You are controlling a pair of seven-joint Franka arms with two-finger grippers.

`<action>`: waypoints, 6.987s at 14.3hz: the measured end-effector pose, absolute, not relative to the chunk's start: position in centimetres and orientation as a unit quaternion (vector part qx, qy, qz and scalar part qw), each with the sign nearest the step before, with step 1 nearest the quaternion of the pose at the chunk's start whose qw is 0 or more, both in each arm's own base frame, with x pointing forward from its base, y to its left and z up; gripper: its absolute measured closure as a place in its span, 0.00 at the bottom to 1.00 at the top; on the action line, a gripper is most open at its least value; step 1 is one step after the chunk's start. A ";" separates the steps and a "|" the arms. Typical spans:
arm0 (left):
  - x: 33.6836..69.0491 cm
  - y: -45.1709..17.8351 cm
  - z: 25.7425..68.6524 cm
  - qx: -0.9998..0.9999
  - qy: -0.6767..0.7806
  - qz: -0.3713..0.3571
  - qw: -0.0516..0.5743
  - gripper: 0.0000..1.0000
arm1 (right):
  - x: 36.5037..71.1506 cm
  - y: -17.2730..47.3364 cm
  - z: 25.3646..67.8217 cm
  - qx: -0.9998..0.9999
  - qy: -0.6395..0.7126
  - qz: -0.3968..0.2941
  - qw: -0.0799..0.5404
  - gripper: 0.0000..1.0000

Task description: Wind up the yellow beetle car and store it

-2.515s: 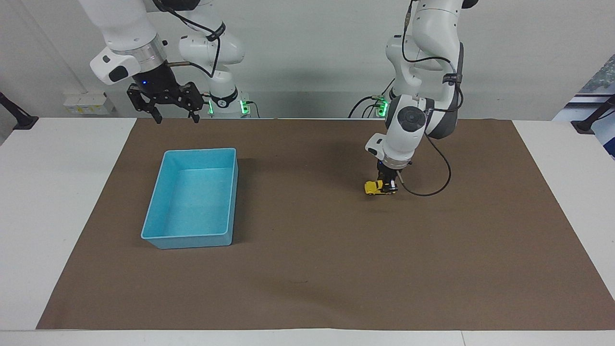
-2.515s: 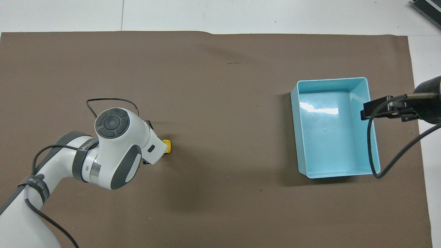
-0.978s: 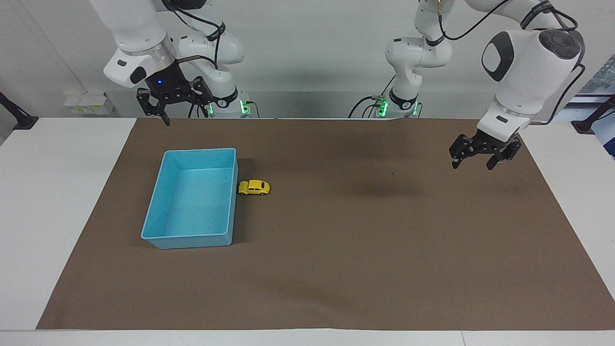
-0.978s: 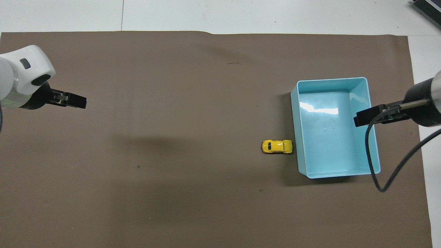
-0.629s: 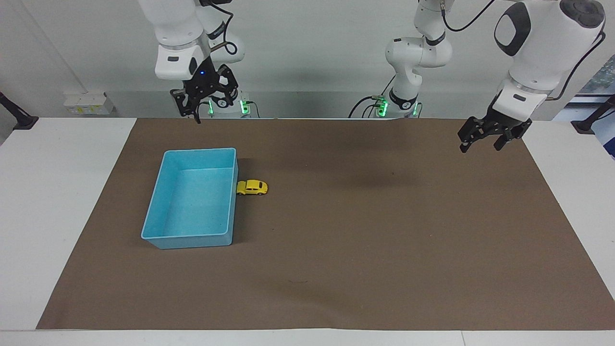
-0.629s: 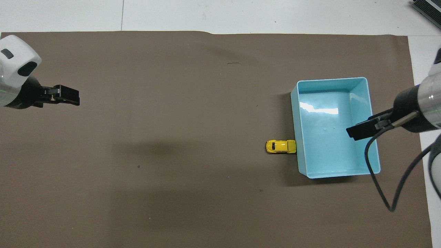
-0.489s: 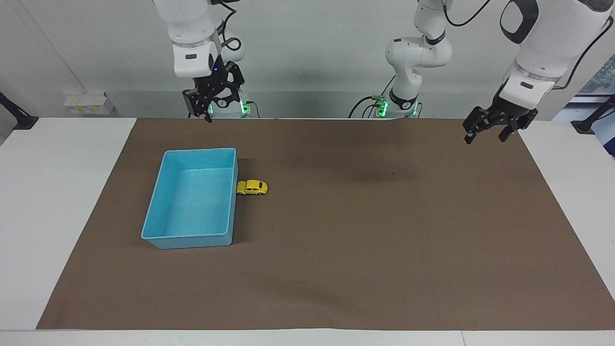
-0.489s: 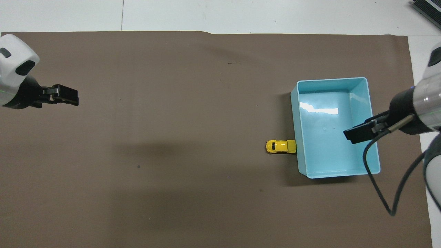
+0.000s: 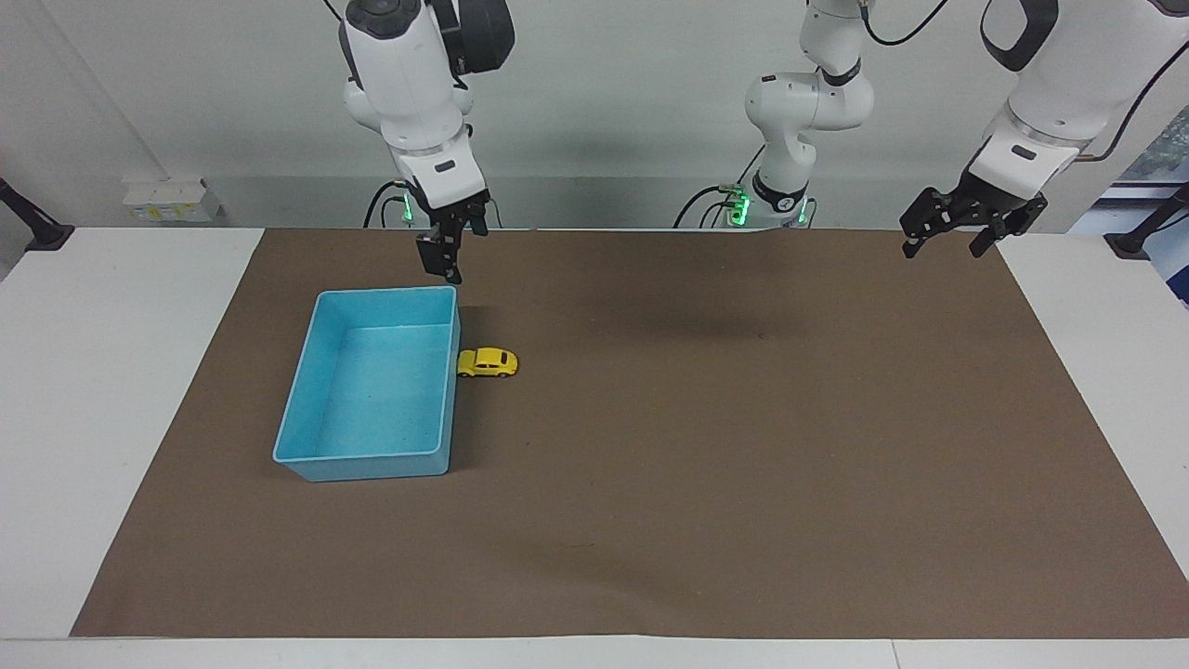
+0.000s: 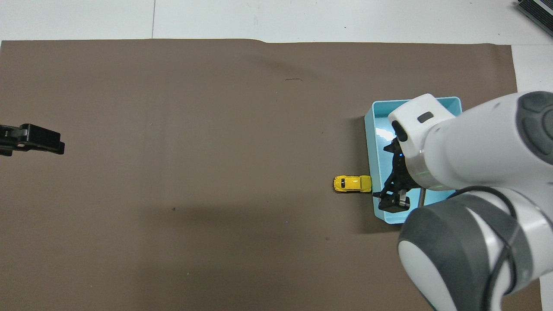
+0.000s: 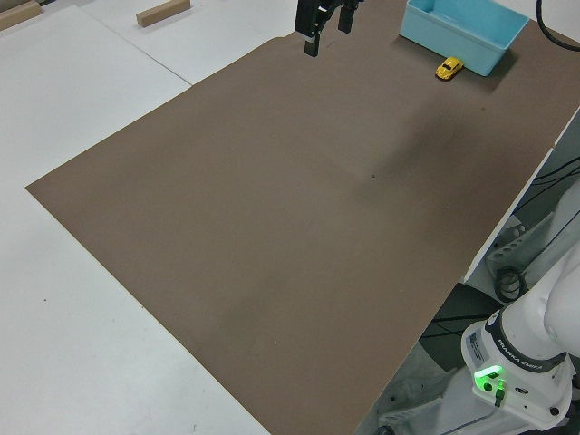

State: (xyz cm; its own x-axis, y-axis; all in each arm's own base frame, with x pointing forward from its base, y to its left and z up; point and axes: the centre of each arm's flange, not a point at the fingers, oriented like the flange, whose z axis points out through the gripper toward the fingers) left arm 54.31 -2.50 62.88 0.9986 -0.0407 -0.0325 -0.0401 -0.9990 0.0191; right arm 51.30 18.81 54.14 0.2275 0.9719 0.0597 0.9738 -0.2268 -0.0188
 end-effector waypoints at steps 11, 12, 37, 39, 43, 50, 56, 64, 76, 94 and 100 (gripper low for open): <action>54.3 -2.5 62.8 1.000 -0.021 -0.021 0.009 0.00 | 50.3 19.0 39.5 -0.703 -0.710 -0.036 0.012 0.00; 54.3 -2.5 62.8 1.000 -0.021 -0.021 0.009 0.00 | 49.9 18.8 38.4 -0.699 -0.715 -0.037 0.009 0.00; 54.3 -2.5 62.7 1.000 -0.021 -0.021 0.009 0.00 | 52.3 21.9 38.5 -0.677 -0.735 -0.024 -0.024 0.54; 54.3 -2.5 62.7 1.000 -0.021 -0.021 0.009 0.00 | 53.2 20.4 42.9 -0.686 -0.727 -0.007 -0.021 0.54; 54.3 -2.5 62.7 1.000 -0.021 -0.021 0.009 0.00 | 54.6 12.0 44.7 -0.667 -0.745 0.009 -0.016 0.54; 54.3 -2.5 62.7 1.000 -0.021 -0.021 0.009 0.00 | 53.9 4.6 40.1 -0.644 -0.765 0.006 -0.019 0.54; 54.3 -2.5 62.7 1.000 -0.021 -0.021 0.009 0.00 | 52.4 2.5 35.3 -0.647 -0.762 -0.002 -0.024 0.54; 54.3 -2.5 62.7 1.000 -0.021 -0.021 0.009 0.00 | 52.4 2.0 31.9 -0.650 -0.760 -0.006 -0.023 0.54; 54.3 -2.5 62.7 1.000 -0.021 -0.021 0.009 0.00 | 55.2 2.8 38.7 -0.678 -0.734 -0.006 0.028 0.00; 54.3 -2.5 62.7 1.000 -0.021 -0.021 0.009 0.00 | 53.1 9.6 61.2 -0.992 -0.124 0.002 0.023 0.00; 54.3 -2.5 62.7 1.000 -0.021 -0.021 0.009 0.00 | 53.0 5.2 64.1 -0.999 -0.048 0.008 0.013 0.00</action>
